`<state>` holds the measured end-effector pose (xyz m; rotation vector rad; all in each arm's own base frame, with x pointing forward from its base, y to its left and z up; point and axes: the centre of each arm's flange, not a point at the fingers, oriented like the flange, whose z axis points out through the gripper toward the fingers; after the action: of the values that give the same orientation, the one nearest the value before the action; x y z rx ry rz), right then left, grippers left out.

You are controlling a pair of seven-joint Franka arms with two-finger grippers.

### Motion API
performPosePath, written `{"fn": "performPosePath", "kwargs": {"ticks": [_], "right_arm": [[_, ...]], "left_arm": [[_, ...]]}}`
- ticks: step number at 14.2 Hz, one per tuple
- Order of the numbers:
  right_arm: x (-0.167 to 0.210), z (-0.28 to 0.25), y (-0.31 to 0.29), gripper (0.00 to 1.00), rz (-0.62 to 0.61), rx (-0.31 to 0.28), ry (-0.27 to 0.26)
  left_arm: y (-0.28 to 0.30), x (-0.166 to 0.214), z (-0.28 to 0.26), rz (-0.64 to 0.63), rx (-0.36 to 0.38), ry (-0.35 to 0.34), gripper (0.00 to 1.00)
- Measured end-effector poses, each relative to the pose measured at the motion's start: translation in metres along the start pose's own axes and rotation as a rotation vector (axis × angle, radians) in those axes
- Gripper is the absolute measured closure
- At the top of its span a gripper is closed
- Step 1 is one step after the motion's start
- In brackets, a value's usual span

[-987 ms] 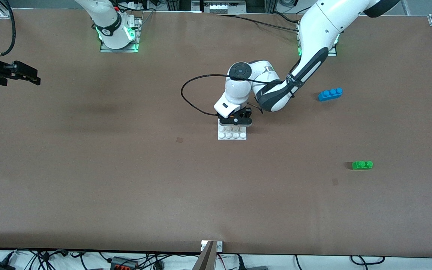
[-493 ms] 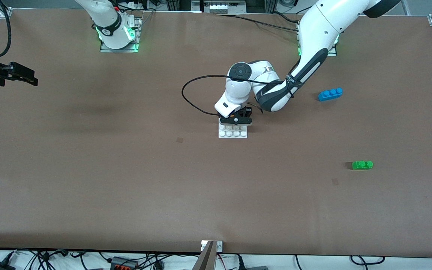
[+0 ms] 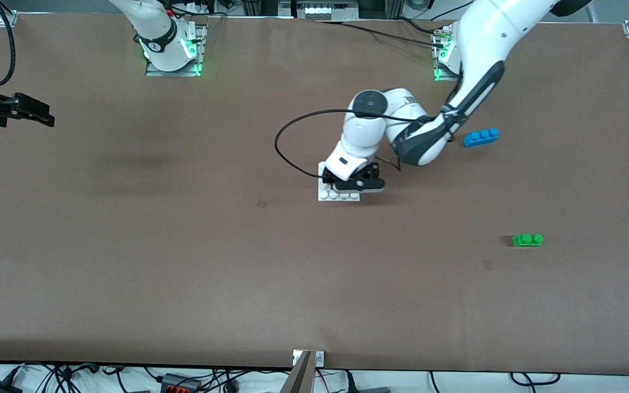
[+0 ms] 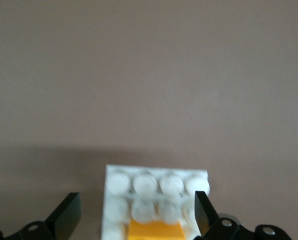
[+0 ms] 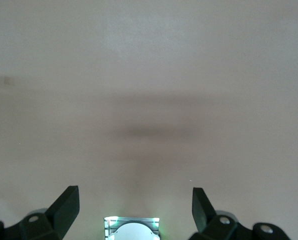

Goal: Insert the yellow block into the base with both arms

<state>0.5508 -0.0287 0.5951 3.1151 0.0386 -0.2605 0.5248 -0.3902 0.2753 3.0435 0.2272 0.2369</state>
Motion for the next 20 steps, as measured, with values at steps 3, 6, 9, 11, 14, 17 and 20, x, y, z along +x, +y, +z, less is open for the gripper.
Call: {"fn": "performPosePath", "kwargs": {"ticks": [3,6,9,11,14,17,20], "right_arm": [[0.0,0.0,0.001,0.0,0.002,0.0,0.002],[0.0,0.0,0.002,0.0,0.003,0.0,0.002],[0.0,0.0,0.002,0.0,0.004,0.001,0.002],[0.0,0.0,0.003,0.0,0.005,0.001,0.003],[0.0,0.0,0.003,0.0,0.005,0.001,0.003],[0.0,0.0,0.003,0.0,0.005,0.001,0.003],[0.0,0.0,0.003,0.0,0.006,0.001,0.003]], "left_arm": [[-0.048,0.048,-0.008,-0.086,0.028,0.038,0.0],[-0.116,0.089,0.013,-0.065,0.128,0.035,0.0],[-0.196,0.13,0.024,0.033,0.207,0.026,0.0],[-0.242,0.153,0.018,0.091,0.215,0.005,0.0],[-0.302,0.185,-0.016,0.185,0.161,-0.047,0.0],[-0.341,0.204,-0.072,0.249,0.136,-0.114,0.0],[-0.347,0.204,-0.147,0.266,0.162,-0.172,0.0]]}}
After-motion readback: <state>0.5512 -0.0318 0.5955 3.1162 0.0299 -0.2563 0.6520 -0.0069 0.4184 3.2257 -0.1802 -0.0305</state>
